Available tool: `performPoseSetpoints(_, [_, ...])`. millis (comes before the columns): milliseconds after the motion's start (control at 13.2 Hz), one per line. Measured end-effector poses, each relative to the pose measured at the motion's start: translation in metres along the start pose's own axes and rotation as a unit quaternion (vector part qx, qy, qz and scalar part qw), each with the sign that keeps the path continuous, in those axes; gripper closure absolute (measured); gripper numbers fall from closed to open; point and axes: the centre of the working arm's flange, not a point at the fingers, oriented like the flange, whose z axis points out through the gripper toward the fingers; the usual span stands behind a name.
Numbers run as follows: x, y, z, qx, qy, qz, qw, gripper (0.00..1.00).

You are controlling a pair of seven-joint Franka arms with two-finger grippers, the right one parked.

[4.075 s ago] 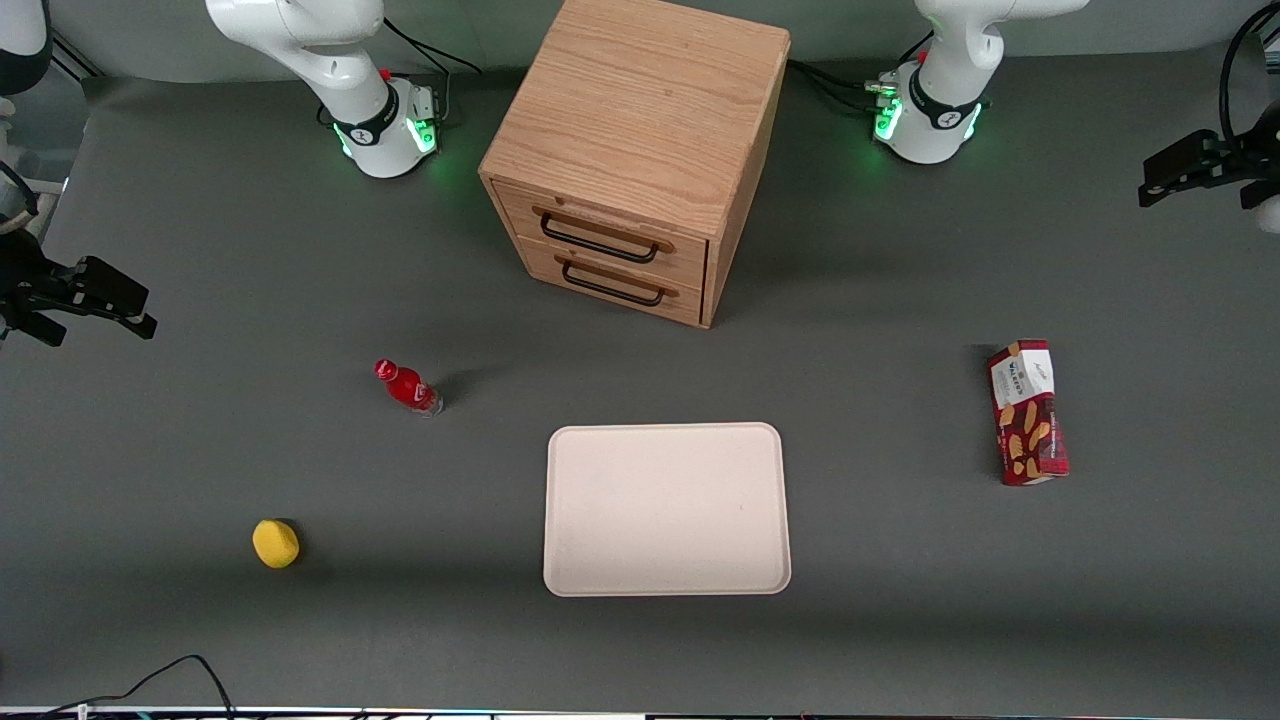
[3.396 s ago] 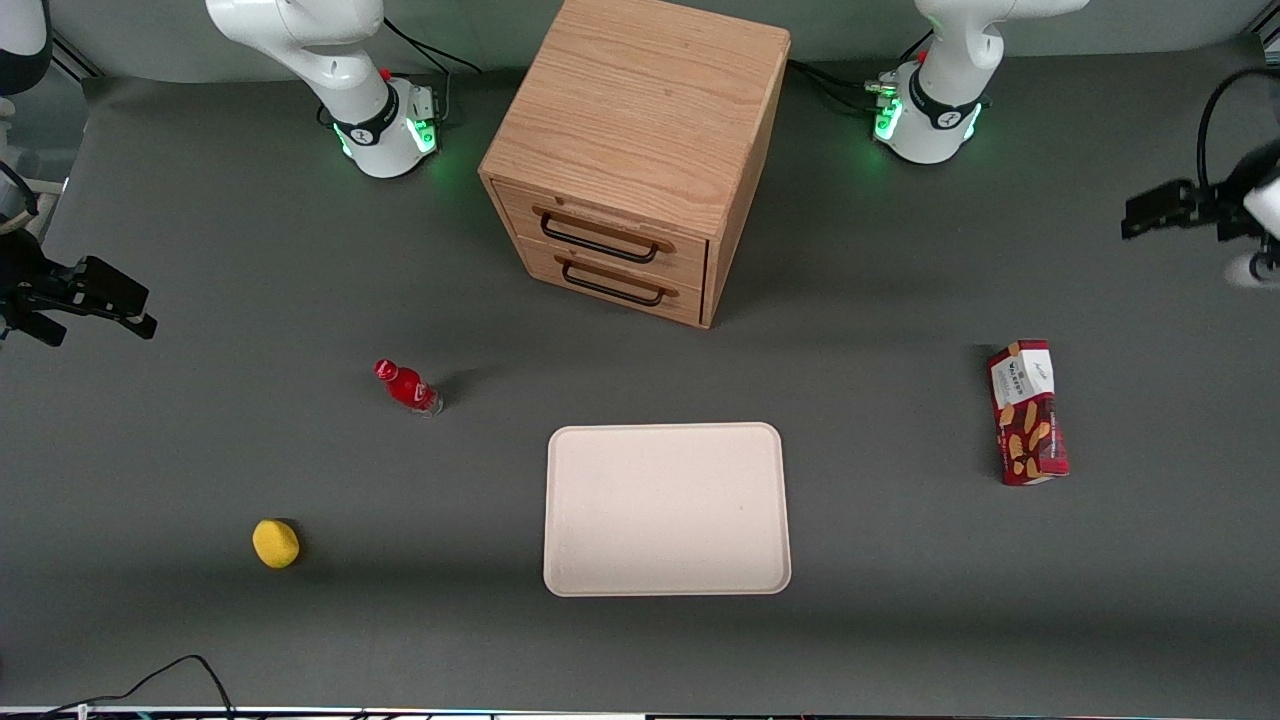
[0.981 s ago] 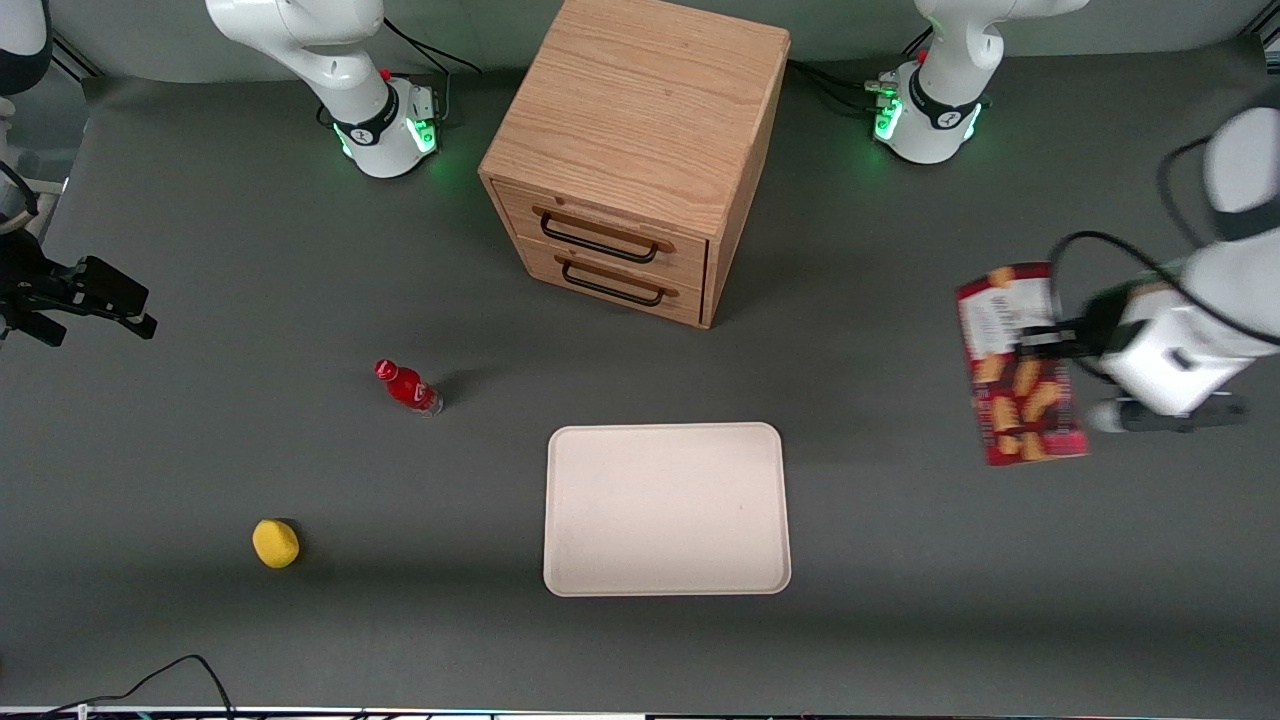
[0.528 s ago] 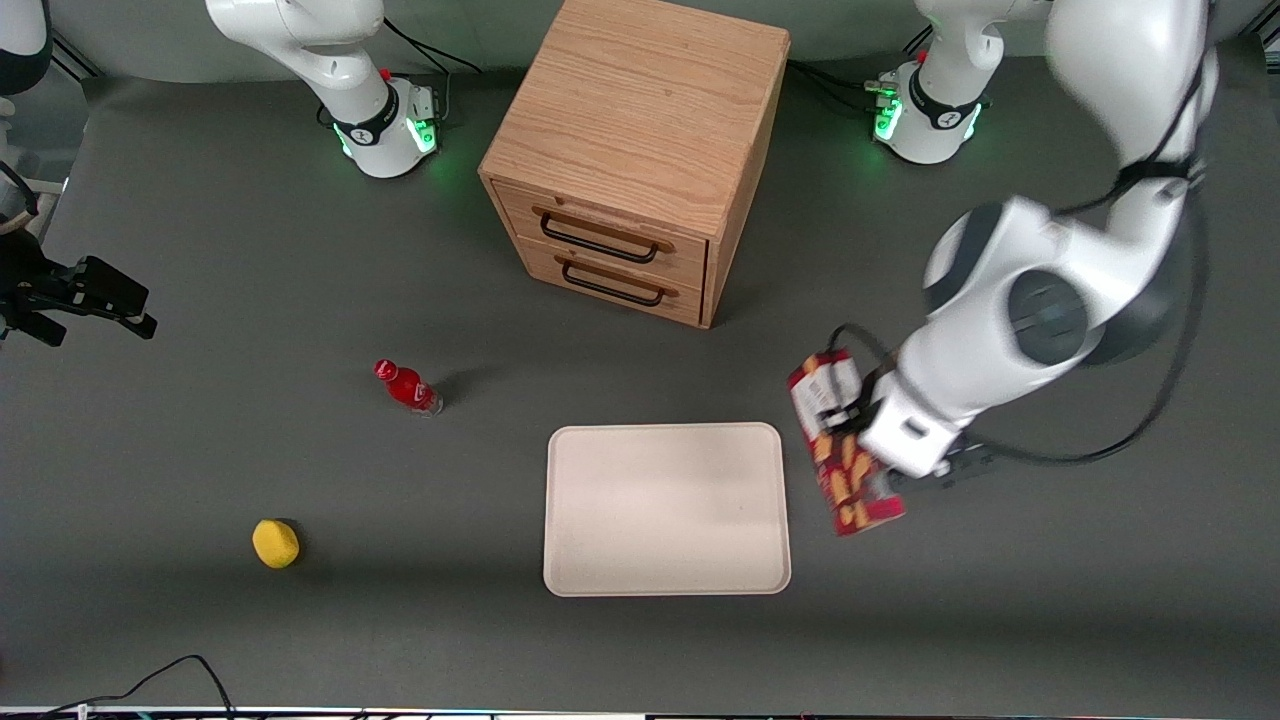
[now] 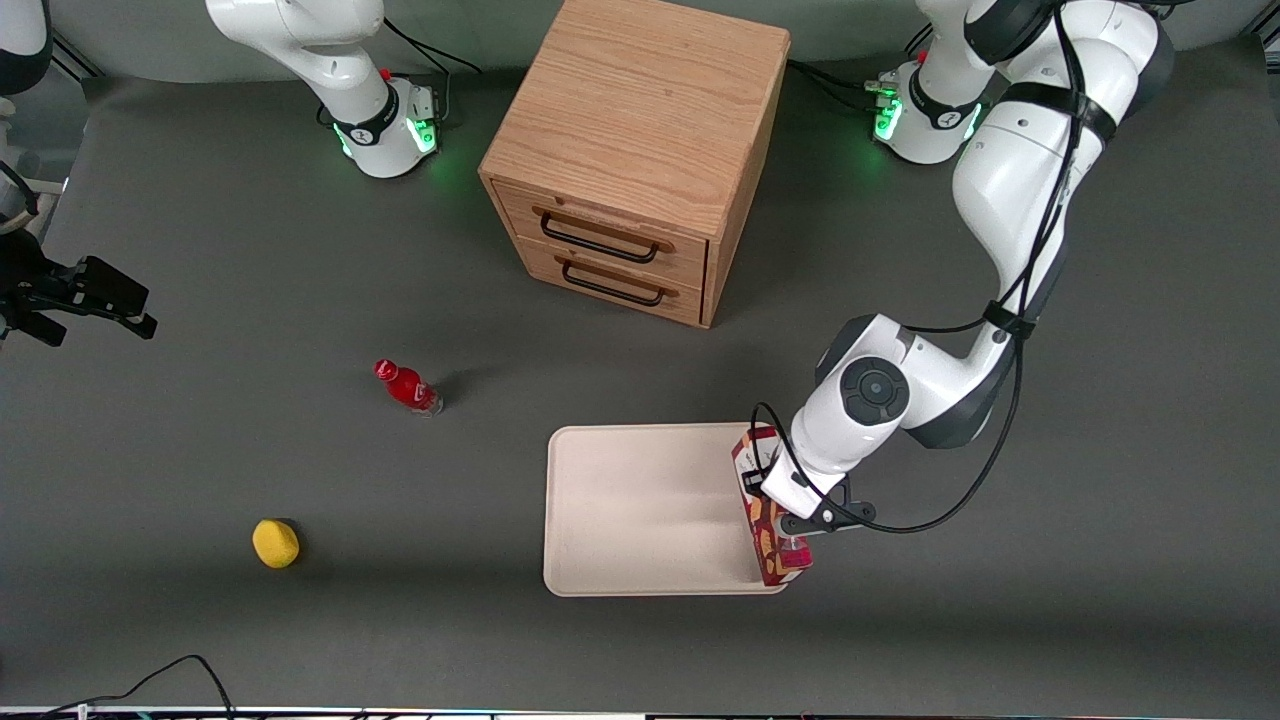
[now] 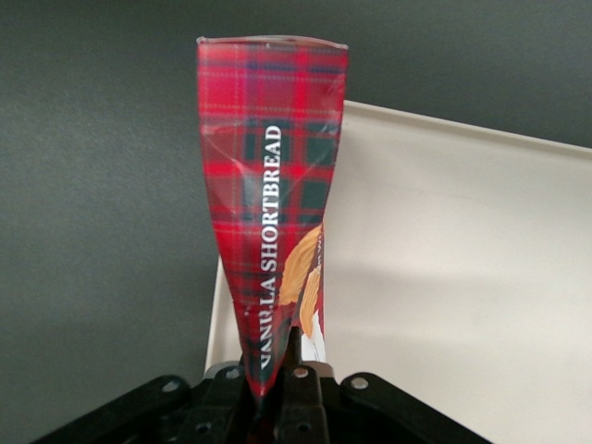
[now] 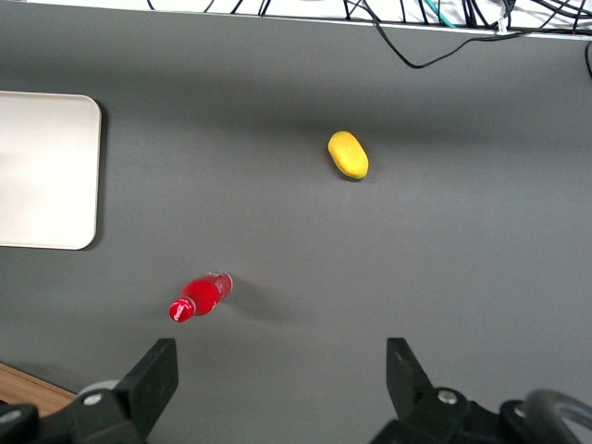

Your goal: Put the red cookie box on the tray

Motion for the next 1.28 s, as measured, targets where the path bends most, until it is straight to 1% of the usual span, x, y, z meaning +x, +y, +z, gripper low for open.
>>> performPoseSetpoints(75, [0.001, -0.001, -0.001, 0.002, 0.002, 0.002, 1.0, 0.83])
performPoseSetpoints(226, [0.001, -0.002, -0.001, 0.004, 0.002, 0.003, 1.0, 0.62])
performPoseSetpoints(302, [0.002, -0.004, -0.001, 0.007, 0.0, 0.001, 1.0, 0.49])
performPoseSetpoints(377, [0.002, -0.007, -0.003, 0.017, -0.008, -0.001, 0.9998, 0.37])
performPoseSetpoints(453, [0.003, -0.011, -0.013, 0.035, -0.021, -0.003, 0.9992, 0.28])
performPoseSetpoints(528, [0.005, -0.014, -0.032, 0.052, -0.035, -0.011, 0.9979, 0.16])
performPoseSetpoints(604, [0.008, -0.018, -0.062, 0.062, -0.05, -0.025, 0.9965, 0.04])
performPoseSetpoints(679, [0.011, -0.023, -0.101, 0.068, -0.059, -0.036, 0.9953, 0.0])
performPoseSetpoints(906, [0.017, -0.064, -0.219, 0.102, -0.071, -0.032, 0.9918, 0.0])
performPoseSetpoints(981, [0.019, -0.086, -0.252, 0.106, -0.078, -0.025, 0.991, 0.0])
performPoseSetpoints(1057, [0.021, -0.113, -0.285, 0.107, -0.089, -0.014, 0.9901, 0.0])
performPoseSetpoints(1132, [0.02, -0.141, -0.313, 0.108, -0.104, 0.002, 0.9887, 0.0])
performPoseSetpoints(1208, [0.017, -0.171, -0.339, 0.105, -0.122, 0.02, 0.9867, 0.0])
performPoseSetpoints(1283, [0.013, -0.202, -0.364, 0.099, -0.136, 0.037, 0.9851, 0.0])
